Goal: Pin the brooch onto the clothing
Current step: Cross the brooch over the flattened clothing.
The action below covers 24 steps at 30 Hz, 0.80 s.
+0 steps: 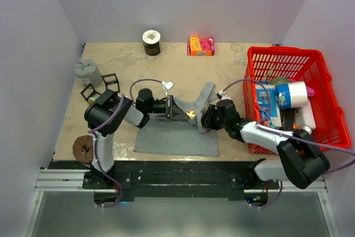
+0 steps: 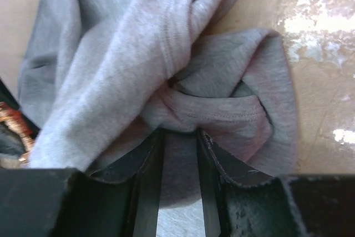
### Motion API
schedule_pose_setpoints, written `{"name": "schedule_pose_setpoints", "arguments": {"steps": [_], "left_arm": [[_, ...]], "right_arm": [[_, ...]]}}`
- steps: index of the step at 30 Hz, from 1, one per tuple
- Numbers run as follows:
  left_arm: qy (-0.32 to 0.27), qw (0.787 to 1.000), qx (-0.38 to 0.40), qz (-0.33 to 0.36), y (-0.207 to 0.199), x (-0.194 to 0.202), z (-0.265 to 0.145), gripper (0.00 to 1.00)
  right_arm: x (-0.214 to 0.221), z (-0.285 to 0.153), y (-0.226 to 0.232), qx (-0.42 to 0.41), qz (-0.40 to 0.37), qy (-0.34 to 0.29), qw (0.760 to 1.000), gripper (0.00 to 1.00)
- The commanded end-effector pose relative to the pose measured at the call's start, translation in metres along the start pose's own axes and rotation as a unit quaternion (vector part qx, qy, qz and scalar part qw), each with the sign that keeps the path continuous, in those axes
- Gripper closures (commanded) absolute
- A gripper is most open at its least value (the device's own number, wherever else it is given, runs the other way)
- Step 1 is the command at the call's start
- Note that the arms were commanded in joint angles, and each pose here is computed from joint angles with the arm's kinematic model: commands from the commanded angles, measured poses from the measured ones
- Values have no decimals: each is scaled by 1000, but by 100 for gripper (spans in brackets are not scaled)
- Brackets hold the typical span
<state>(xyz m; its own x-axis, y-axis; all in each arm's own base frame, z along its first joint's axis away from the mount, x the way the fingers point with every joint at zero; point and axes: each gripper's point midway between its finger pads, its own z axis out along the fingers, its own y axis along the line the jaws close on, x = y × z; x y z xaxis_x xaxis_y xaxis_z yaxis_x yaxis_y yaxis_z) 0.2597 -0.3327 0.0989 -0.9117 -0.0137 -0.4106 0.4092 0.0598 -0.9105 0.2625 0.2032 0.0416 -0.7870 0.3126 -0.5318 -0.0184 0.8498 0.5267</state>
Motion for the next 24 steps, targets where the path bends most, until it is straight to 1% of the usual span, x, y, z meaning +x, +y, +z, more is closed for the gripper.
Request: {"name": "schedule_pose_setpoints", "arguments": {"steps": [1,2,4,14,19,24], "left_arm": [[-3,999,8,39,-6,-8,6,100],[-2,999,9,38,-6,-8,6,100],[0,999,13,39,-8,-7,7,100],[23,999,14,32,-6,4,12,100],[27,999,15,33,-7,6,15,100],[30,999,17,34,-10,8,16,100]], "right_arm": [[-12,-6,11,-19,2,-28,999,65],[-12,-7,11,-17,1,-29,999,64],[-12,-9,9,-20,0,-36,999,57],[-28,-33,24,-76,-3,-101,992,49],[-33,-38,32,-101,-5,-116,988,48],[-33,-35,30,-101,-8,-123,987,47]]}}
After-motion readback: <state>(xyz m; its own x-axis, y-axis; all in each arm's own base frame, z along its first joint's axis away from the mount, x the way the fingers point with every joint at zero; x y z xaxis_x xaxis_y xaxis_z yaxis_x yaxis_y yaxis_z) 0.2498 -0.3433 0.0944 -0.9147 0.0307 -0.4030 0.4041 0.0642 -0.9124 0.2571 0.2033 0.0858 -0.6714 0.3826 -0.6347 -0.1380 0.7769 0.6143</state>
